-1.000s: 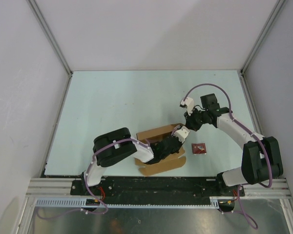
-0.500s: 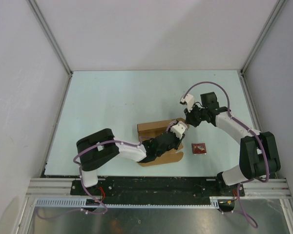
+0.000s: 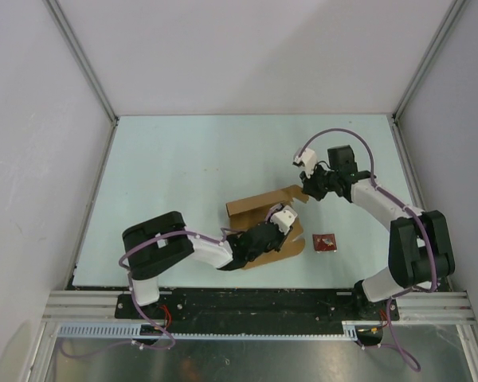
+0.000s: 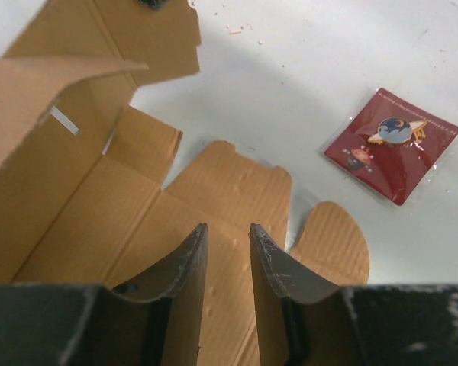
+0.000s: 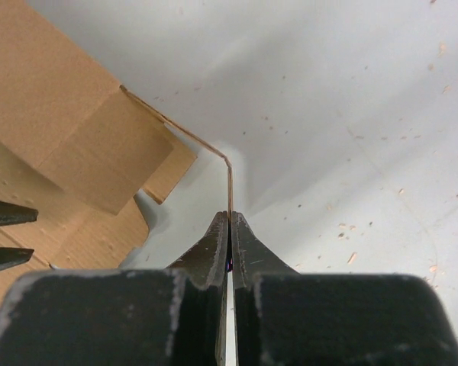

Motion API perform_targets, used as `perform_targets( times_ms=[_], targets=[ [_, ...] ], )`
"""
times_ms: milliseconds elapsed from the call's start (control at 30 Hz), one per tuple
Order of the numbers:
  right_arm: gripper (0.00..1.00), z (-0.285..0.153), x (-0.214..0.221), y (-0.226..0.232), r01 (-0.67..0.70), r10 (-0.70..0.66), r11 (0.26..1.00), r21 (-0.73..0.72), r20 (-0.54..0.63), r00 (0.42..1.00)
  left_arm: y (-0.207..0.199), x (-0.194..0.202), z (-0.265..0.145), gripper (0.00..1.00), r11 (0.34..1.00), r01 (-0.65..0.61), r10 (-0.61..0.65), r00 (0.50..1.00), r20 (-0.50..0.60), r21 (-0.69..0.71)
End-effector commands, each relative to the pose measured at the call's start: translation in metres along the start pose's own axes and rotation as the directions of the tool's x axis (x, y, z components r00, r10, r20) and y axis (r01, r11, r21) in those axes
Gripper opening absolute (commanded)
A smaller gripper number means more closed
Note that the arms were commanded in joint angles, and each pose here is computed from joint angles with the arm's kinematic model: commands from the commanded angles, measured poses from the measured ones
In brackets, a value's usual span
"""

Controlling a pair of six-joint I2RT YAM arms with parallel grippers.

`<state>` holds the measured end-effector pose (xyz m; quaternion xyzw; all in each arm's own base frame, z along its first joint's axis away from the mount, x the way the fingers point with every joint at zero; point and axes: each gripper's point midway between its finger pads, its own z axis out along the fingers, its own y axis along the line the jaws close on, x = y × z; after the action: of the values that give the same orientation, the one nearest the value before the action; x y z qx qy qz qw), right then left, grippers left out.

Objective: Fold the paper box

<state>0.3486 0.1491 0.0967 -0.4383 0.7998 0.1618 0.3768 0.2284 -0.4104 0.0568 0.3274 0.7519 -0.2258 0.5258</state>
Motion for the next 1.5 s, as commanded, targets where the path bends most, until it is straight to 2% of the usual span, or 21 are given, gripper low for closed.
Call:
perform_targets(
  times_ms=[0, 500, 1067, 1467],
  targets=[
    [0.0, 0.002, -0.028, -0.019, 0.064, -0.066, 0.998, 0.023, 0.059, 0.996, 0.004, 0.007, 0.003, 0.34, 1.0, 0.021, -0.021, 1.0, -0.001, -0.022],
    [0.0, 0.021, -0.031, -0.025, 0.066, -0.066, 0.998, -0.005, 0.047, 0.997, 0.013, 0.019, 0.022, 0.31, 0.998, 0.031, -0.033, 0.999, -0.028, -0.06],
    [0.0, 0.021, -0.026, -0.013, 0.05, -0.048, 0.998, -0.047, 0.029, 0.998, 0.021, -0.006, 0.047, 0.29, 0.993, 0.071, -0.068, 0.997, 0.031, -0.093],
    [0.0, 0.013, -0.03, -0.008, 0.04, -0.038, 0.998, -0.052, 0.03, 0.999, 0.019, 0.016, 0.065, 0.29, 0.995, 0.064, -0.065, 0.998, -0.013, -0.078]
  ],
)
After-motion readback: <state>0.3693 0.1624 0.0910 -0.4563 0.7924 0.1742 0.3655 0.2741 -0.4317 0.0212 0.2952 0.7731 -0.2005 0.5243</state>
